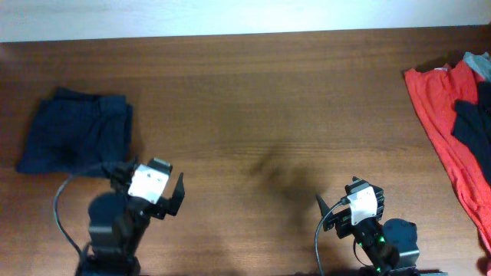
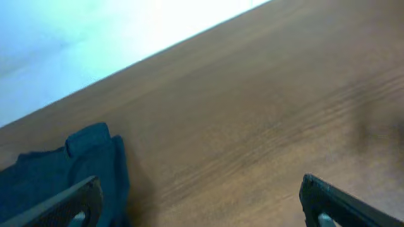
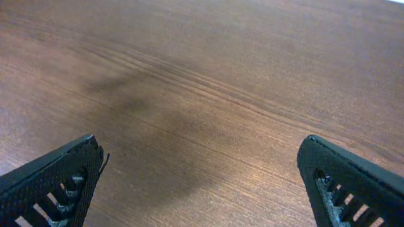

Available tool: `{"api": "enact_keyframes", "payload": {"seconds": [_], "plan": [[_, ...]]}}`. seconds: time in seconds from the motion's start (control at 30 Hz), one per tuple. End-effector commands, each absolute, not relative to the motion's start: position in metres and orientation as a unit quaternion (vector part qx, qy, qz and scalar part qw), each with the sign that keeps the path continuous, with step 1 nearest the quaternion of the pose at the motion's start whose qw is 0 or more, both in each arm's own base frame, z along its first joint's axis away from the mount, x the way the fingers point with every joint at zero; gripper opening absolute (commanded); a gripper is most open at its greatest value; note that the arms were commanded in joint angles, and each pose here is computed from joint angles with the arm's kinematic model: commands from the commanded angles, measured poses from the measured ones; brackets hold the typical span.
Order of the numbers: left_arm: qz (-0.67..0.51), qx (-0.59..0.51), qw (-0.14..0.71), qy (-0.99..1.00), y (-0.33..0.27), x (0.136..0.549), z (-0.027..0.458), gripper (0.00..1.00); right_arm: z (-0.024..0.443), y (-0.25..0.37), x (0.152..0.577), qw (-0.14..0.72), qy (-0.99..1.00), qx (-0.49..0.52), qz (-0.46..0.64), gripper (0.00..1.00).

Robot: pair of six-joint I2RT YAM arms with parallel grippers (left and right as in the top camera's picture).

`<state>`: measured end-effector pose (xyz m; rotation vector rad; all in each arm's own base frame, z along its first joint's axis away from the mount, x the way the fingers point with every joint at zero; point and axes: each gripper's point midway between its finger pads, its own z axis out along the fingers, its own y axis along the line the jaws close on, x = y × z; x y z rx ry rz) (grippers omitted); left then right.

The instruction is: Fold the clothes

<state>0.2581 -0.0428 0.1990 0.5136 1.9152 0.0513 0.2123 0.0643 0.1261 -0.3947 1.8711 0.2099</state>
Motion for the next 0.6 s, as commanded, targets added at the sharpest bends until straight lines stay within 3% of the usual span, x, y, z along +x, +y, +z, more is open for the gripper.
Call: {"api": "enact_keyframes", "payload": {"seconds": [0.0, 0.27, 0.57], "plan": [[0.019, 0.198, 0.584, 0.787, -0.041, 0.25, 0.187, 0.99, 0.125, 0.066, 0.212, 0.573, 0.796, -0.172, 0.093, 0.99], [0.028, 0.192, 0.653, 0.732, -0.041, 0.233, 0.179, 0.99, 0.125, 0.066, 0.212, 0.573, 0.796, -0.172, 0.093, 0.98], [0.011, 0.177, 0.64, 0.747, -0.041, 0.233, 0.149, 0.99, 0.125, 0.066, 0.212, 0.573, 0.796, -0.172, 0.093, 0.99]]}}
